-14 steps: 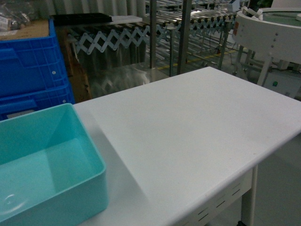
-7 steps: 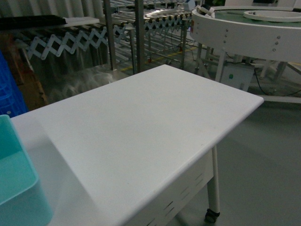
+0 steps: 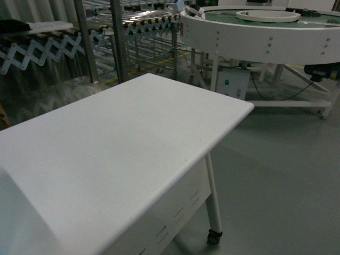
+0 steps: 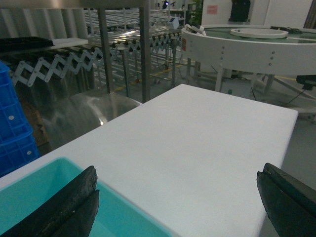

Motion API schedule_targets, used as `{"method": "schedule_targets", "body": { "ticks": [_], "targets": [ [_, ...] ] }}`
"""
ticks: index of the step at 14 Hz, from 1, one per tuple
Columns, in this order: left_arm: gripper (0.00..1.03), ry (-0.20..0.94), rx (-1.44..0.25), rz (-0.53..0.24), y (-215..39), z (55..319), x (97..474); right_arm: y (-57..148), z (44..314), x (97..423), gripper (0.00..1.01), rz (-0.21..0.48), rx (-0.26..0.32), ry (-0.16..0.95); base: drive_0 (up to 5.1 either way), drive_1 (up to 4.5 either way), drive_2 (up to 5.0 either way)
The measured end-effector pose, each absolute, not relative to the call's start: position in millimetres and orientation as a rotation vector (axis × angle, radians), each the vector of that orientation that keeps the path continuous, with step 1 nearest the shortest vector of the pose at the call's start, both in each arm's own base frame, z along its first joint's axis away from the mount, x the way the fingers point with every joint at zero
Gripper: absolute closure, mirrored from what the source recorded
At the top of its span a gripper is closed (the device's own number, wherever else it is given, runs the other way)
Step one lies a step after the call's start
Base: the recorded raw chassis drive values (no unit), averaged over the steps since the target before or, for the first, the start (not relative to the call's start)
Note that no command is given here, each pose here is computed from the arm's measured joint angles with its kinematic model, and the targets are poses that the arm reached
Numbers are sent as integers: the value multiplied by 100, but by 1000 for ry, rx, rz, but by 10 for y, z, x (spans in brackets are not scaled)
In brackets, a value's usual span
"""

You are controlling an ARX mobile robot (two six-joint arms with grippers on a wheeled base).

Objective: Pick red block from blue box to shelf

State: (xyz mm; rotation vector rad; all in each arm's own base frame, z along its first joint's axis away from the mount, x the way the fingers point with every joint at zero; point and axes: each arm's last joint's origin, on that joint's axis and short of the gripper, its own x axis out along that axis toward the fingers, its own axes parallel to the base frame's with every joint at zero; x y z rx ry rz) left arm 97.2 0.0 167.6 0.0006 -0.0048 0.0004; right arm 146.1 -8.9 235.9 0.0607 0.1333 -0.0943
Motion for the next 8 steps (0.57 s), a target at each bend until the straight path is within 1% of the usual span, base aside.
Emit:
{"method": "schedule_targets", "body": {
  "ticks": [8],
  "targets": [
    [5,-5,1,0,0,1676,972,-89,2359,1461,72,-94,61,133,-158,-158,-158]
  ]
}}
